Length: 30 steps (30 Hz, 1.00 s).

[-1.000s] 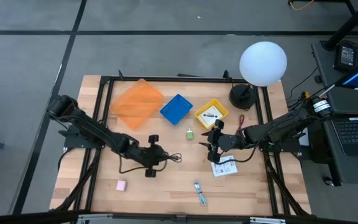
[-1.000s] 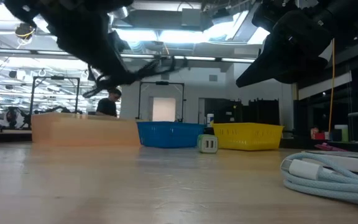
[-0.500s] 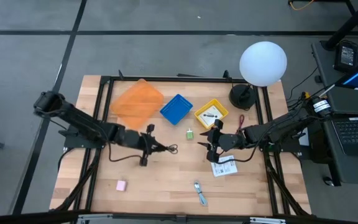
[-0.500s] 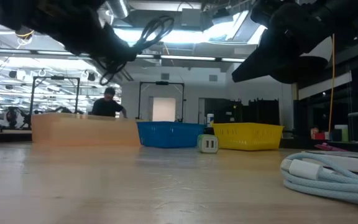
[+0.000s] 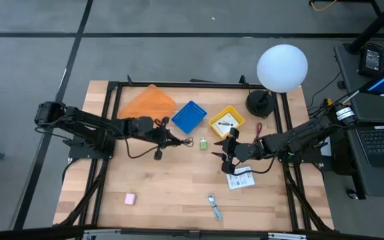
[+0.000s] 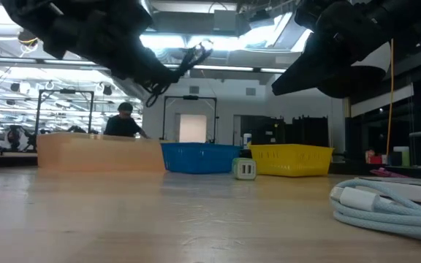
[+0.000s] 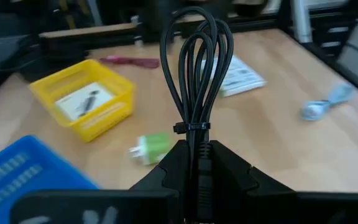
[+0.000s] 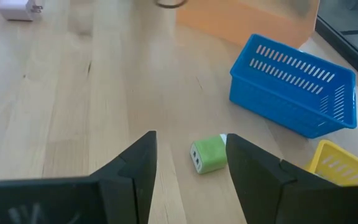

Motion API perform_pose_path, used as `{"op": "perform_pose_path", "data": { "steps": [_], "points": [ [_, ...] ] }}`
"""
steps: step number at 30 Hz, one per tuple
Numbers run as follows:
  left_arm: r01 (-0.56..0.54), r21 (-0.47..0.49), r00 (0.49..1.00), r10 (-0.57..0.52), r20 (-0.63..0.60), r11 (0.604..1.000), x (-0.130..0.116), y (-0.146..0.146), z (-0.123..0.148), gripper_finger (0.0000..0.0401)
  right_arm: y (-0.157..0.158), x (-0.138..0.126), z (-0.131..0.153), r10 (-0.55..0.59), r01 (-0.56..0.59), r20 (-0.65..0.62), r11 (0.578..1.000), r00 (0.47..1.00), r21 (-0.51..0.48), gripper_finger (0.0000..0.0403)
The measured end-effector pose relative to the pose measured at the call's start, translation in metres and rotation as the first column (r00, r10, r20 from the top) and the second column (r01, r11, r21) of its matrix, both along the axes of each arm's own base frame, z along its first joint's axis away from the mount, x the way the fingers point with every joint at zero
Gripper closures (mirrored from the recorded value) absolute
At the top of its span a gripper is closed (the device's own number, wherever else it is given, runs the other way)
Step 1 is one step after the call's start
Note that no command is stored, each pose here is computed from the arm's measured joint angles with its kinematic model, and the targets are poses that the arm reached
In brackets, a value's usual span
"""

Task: Pick and place items into bin
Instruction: Put the black charger cable into the blue bin

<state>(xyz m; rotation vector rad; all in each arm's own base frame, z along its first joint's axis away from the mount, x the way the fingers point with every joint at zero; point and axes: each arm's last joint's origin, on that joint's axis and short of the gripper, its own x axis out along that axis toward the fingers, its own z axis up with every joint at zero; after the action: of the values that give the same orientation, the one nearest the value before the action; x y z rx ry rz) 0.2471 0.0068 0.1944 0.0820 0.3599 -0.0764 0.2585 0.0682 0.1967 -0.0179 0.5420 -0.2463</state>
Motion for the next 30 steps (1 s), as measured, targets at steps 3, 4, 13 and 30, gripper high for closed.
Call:
{"op": "perform_pose_path", "data": {
  "steps": [3, 4, 13, 30],
  "points": [
    [-0.056, -0.014, 0.998, 0.056, -0.001, 0.998, -0.001, 0.011, 0.0, 0.036, 0.0, 0.0, 0.0, 0.0, 0.0, 0.0, 1.0, 1.0, -0.001, 0.0231],
    [-0.069, -0.017, 0.998, 0.069, -0.002, 0.997, -0.001, 0.014, 0.0, 0.036, 0.0, 0.0, 0.0, 0.001, -0.001, 0.0, 1.0, 1.0, -0.002, 0.0231],
    [-0.228, -0.072, 0.97, 0.22, -0.101, 0.971, 0.006, 0.032, 0.01, 0.036, -0.009, 0.005, 0.005, -0.012, 0.013, 0.044, 0.999, 0.999, -0.03, 0.0231],
    [-0.451, 0.091, 0.813, 0.451, -0.368, 0.888, 0.067, 0.071, 0.034, 0.0354, -0.03, 0.016, 0.018, -0.005, 0.028, 0.139, 0.987, 0.99, -0.159, 0.0231]
  ]
}}
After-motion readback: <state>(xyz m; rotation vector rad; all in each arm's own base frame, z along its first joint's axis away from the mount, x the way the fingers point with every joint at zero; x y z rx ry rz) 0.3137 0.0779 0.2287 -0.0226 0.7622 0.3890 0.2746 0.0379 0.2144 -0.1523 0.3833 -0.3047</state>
